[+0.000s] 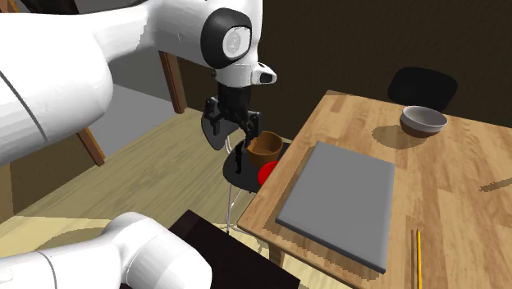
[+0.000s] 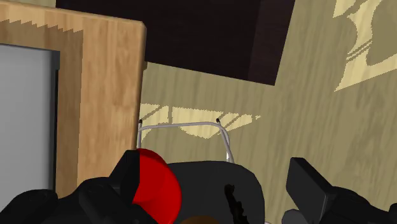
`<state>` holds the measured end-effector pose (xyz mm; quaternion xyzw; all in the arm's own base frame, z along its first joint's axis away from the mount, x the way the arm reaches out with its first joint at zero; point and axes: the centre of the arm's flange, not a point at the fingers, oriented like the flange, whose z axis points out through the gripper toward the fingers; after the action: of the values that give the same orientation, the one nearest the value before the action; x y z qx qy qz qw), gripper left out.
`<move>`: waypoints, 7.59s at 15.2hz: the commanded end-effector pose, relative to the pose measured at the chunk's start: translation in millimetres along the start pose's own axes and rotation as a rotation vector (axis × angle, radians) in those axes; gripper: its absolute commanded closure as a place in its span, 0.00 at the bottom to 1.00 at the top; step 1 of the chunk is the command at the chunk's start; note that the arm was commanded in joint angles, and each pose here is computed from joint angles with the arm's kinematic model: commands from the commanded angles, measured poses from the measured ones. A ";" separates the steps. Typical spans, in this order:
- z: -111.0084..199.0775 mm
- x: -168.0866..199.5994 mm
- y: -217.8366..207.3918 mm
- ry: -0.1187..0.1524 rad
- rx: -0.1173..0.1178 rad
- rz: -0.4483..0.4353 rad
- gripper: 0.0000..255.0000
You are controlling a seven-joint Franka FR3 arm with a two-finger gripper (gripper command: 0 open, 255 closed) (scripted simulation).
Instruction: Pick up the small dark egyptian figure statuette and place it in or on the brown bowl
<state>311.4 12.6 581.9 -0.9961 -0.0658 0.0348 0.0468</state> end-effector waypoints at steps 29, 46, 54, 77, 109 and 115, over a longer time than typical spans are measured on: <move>266.8 208.1 -108.5 0.170 -0.075 -0.066 0.00; 306.0 214.9 -105.7 0.170 -0.075 -0.066 1.00; 306.1 214.9 -105.7 0.170 -0.075 -0.066 1.00; 185.5 207.3 -117.6 0.170 -0.075 -0.066 1.00; 147.8 348.0 -62.4 0.170 -0.075 -0.066 1.00; 179.3 350.0 -59.3 0.170 -0.075 -0.066 1.00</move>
<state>635.9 132.4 392.0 -0.9939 -0.0955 -0.0534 0.0161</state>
